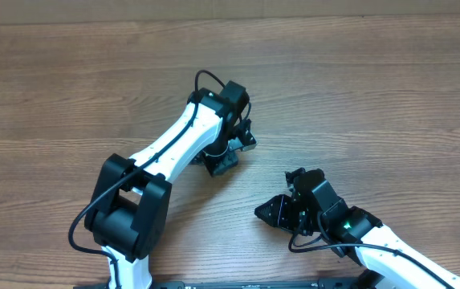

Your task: Untangle cables

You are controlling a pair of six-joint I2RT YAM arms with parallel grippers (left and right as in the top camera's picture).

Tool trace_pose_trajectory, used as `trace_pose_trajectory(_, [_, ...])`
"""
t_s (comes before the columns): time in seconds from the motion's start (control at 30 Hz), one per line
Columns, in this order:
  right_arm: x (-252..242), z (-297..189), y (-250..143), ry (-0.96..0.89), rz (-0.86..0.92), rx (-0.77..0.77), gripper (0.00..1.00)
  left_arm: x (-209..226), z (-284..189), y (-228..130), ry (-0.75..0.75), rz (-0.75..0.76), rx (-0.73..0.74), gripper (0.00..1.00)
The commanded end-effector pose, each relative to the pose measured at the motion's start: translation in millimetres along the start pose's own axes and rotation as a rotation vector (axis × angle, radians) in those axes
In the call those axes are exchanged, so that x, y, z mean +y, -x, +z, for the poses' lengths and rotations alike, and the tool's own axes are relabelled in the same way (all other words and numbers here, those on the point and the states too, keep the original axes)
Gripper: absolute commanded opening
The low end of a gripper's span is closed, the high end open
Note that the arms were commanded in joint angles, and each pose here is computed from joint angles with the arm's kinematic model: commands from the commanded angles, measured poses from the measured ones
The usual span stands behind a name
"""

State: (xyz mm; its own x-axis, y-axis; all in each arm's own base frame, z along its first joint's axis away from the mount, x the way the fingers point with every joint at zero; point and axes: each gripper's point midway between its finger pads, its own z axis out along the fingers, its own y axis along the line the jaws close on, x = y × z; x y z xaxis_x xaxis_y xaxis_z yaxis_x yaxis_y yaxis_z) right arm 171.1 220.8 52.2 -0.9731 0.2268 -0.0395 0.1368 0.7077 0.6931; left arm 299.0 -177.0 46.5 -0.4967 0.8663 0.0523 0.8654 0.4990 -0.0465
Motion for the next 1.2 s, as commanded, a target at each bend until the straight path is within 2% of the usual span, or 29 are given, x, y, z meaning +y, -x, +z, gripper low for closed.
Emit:
trace_pose_trajectory(0.0, [-3,0,0,-0.009,-0.01,-0.009,0.28,2,12,-6,-0.002,0.027,0.006,0.41])
trace_pose_trajectory(0.17, [-3,0,0,-0.009,-0.01,-0.009,0.28,3,17,-5,0.004,0.027,-0.003,0.27])
trace_pose_trajectory(0.3, [-4,0,1,-0.013,-0.01,-0.015,0.29,8,17,1,0.029,0.0,-0.023,0.25])
trace_pose_trajectory(0.37, [-4,0,1,-0.013,-0.01,-0.015,0.29,14,17,1,0.061,-0.021,-0.021,0.18])
trace_pose_trajectory(0.43, [-4,0,1,-0.013,-0.01,-0.015,0.29,25,16,0,0.121,-0.057,-0.009,0.04])
trace_pose_trajectory(0.57, [-4,0,1,-0.013,-0.01,-0.015,0.29,64,6,-6,0.346,-0.241,0.011,0.04])
trace_pose_trajectory(0.63, [-4,0,1,-0.013,-0.01,-0.015,0.29,73,3,-5,0.397,-0.299,-0.002,0.04])
trace_pose_trajectory(0.87, [-4,0,1,-0.014,-0.009,-0.014,0.29,63,13,22,0.285,-0.318,-0.139,0.04])
trace_pose_trajectory(1.17, [-9,0,-2,-0.034,0.002,-0.002,0.29,76,14,30,0.325,-0.409,-0.204,0.04])
